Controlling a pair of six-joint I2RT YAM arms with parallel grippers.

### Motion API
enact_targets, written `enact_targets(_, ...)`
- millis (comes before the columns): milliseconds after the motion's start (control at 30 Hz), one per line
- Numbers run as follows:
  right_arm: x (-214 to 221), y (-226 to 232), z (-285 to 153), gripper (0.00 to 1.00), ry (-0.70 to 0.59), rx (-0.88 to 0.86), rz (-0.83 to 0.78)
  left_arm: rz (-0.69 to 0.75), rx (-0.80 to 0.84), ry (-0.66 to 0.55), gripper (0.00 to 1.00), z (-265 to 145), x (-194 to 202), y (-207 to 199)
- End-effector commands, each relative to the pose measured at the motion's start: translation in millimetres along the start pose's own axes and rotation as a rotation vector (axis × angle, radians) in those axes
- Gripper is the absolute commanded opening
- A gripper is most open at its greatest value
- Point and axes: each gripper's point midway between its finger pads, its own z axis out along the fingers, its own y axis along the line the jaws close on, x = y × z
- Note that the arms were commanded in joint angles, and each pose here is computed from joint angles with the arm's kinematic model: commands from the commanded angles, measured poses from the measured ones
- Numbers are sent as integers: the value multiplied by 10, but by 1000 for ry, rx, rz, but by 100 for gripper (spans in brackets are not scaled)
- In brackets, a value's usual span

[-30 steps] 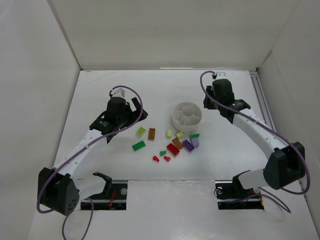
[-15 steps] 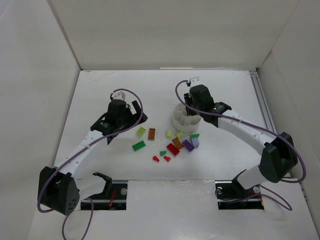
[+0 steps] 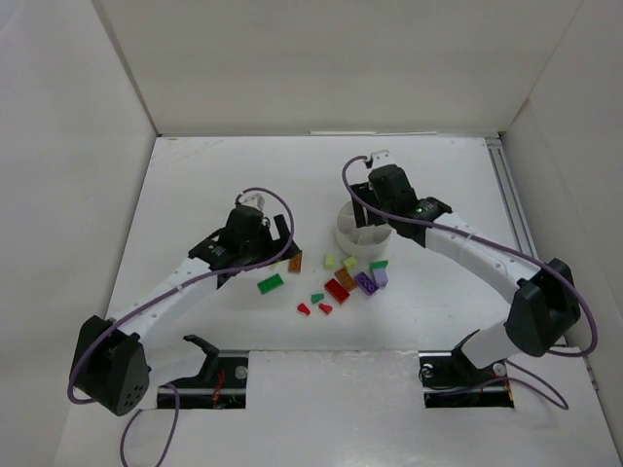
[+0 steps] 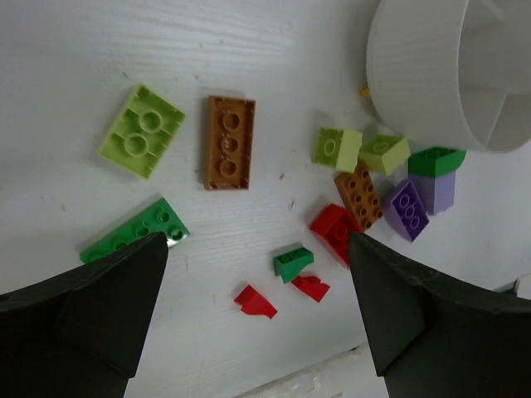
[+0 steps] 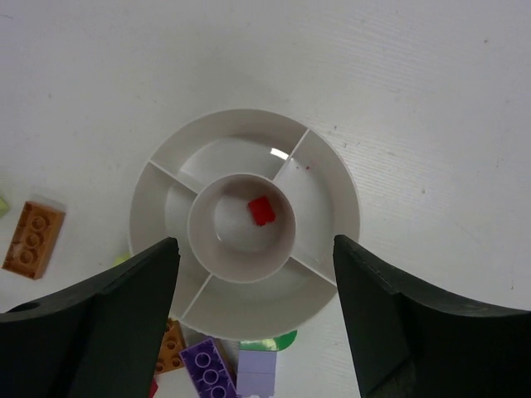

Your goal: Sort the legos into containers by color

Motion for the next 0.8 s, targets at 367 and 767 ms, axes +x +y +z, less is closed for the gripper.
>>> enact_targets(367,88,-222,-485,80,-53,38,61,36,-93,333,68,22,1386,-41)
enact_targets(767,287,-389,-533,80,-30,113,79,-35,-240,381,55,227,1573,71)
